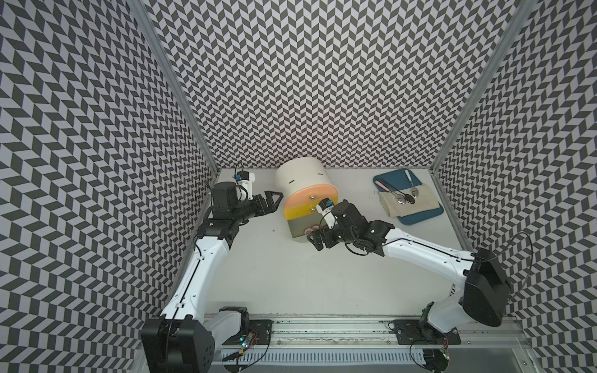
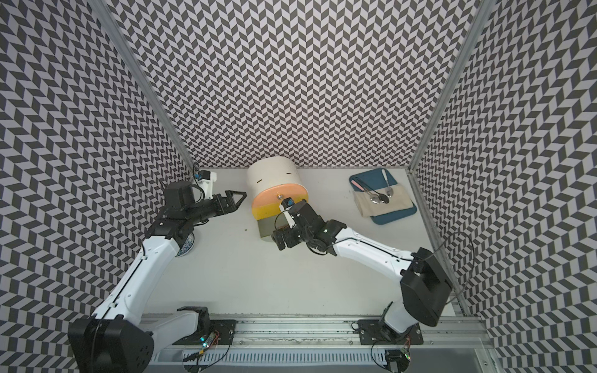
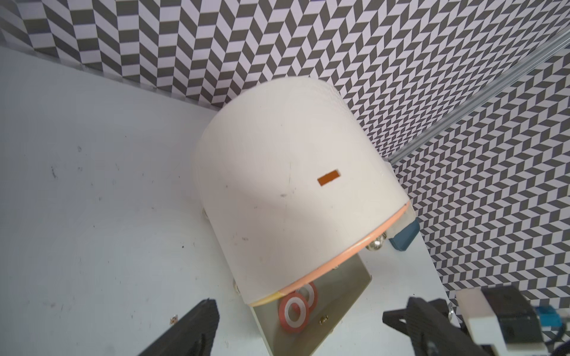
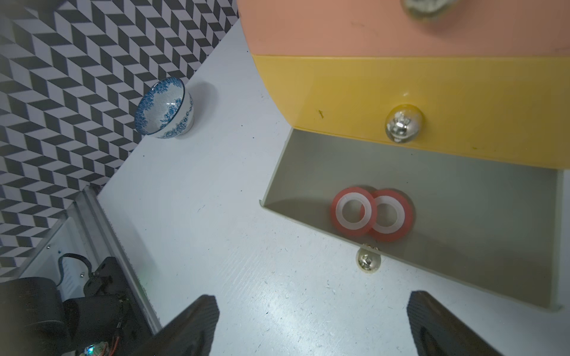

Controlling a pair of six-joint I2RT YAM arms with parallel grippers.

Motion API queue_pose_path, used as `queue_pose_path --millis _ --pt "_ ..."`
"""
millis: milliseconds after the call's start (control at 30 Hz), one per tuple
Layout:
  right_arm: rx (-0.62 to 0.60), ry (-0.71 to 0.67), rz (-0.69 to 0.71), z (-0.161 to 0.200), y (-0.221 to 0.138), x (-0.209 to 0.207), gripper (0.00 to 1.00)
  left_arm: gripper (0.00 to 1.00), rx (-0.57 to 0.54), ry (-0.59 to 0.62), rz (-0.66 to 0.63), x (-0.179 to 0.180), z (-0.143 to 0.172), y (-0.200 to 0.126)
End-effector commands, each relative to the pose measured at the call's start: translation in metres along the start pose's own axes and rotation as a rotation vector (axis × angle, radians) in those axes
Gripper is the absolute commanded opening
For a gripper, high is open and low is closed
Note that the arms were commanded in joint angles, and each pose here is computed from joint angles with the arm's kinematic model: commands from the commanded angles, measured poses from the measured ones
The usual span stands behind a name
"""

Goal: Place the transparent tape into the drawer according to color
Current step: Place the tape in the drawer, then close the drawer in the storage box.

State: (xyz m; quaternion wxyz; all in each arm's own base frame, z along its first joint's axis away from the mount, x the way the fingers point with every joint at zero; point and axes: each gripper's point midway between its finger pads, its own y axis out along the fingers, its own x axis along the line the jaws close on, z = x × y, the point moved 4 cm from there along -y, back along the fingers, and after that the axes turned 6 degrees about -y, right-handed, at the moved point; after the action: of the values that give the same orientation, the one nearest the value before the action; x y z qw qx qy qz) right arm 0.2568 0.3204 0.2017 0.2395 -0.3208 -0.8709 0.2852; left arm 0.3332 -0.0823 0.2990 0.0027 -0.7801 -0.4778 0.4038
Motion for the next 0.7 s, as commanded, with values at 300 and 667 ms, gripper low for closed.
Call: queue_pose_path --millis 300,667 --pt "-0.121 0.089 -0.046 0.022 0.001 -0.002 1.0 0.96 0.001 0.063 -0.045 -0.023 -0.032 0.051" --pt "-0.147 0.121 -0.003 0.037 0.011 -0.009 0.85 0.92 0.064 0.086 -0.129 -0.022 -0.028 0.083"
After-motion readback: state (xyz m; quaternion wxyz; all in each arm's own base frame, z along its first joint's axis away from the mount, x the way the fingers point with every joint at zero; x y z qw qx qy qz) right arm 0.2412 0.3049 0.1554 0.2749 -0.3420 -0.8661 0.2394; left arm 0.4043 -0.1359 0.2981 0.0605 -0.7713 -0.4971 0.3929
